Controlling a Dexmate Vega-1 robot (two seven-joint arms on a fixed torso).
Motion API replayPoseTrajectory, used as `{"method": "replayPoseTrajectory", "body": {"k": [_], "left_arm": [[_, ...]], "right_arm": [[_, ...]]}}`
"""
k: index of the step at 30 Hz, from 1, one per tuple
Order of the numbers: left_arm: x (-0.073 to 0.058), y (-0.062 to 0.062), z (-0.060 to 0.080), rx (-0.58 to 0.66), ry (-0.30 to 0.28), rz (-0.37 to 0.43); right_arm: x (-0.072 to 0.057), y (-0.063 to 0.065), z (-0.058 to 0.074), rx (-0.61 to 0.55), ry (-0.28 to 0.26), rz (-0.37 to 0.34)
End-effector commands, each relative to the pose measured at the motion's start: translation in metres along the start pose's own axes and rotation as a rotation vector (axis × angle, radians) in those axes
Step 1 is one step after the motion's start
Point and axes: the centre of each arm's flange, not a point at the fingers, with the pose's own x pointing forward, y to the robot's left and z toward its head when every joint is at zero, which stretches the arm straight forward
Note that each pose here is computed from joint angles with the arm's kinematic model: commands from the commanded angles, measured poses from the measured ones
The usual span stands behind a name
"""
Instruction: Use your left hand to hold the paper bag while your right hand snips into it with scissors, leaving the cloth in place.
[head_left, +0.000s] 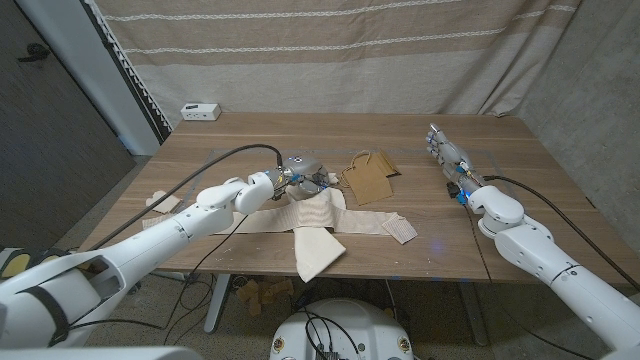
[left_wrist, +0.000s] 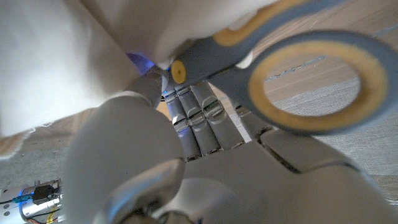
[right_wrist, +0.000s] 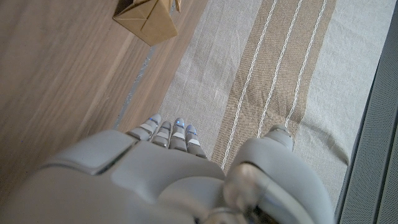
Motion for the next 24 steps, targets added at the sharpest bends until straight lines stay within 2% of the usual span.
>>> {"method": "replayPoseTrajectory", "body": {"k": [1, 12, 24], "left_arm": [[-0.011, 0.028, -0.008, -0.089, 0.055, 0.151], [-0.022, 0.036, -0.018, -0.104, 0.092, 0.239], [-0.029, 0.046, -0.027, -0.227, 0.122, 0.3]], "right_arm": [[-0.002, -0.001, -0.001, -0.004, 0.007, 0.017], [0.0, 0.002, -0.002, 0.004, 0.01, 0.022], [0.0, 0.0, 0.0, 0.004, 0.008, 0.023]]}}
